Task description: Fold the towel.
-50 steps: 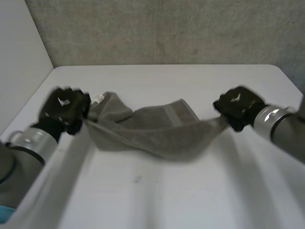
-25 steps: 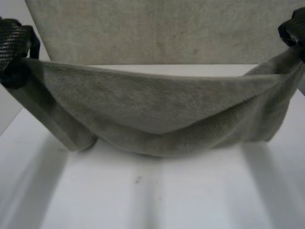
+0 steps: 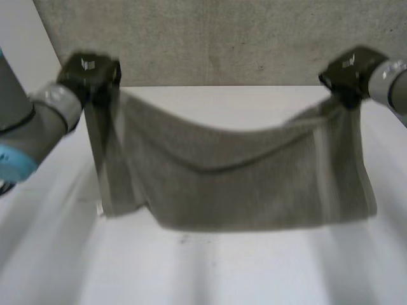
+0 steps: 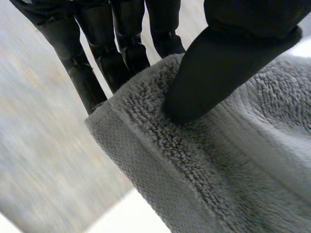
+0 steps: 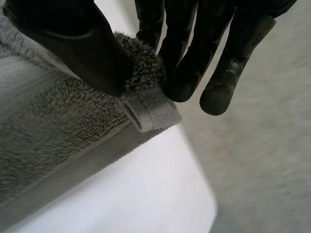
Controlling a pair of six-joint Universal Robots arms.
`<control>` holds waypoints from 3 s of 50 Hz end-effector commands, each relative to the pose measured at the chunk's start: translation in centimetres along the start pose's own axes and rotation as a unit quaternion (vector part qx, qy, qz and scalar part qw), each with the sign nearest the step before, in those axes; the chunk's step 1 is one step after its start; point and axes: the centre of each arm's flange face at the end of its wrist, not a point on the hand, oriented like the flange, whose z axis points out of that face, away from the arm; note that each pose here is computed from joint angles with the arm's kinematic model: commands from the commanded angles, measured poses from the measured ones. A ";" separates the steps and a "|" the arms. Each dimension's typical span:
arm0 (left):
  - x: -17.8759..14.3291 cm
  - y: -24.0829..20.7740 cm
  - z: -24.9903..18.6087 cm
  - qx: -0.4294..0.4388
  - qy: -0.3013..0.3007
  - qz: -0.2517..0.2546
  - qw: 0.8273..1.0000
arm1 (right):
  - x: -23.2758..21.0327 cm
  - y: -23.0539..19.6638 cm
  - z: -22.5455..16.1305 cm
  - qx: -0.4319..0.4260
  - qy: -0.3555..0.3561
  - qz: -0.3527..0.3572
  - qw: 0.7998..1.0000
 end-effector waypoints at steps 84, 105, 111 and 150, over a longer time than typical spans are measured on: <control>4.0 5.7 -17.9 -0.094 0.073 -0.022 0.993 | -1.4 11.2 -12.5 -0.138 -0.100 0.010 0.985; 3.5 8.0 -13.4 -0.106 0.091 -0.021 0.990 | -1.8 14.3 -8.9 -0.153 -0.146 0.043 0.977; 4.1 10.5 -6.3 -0.107 0.092 -0.014 0.990 | -3.4 13.6 -3.2 -0.166 -0.133 0.049 0.976; 4.6 16.2 5.4 -0.100 0.045 0.006 0.994 | -5.7 14.2 9.6 -0.126 -0.031 0.063 0.990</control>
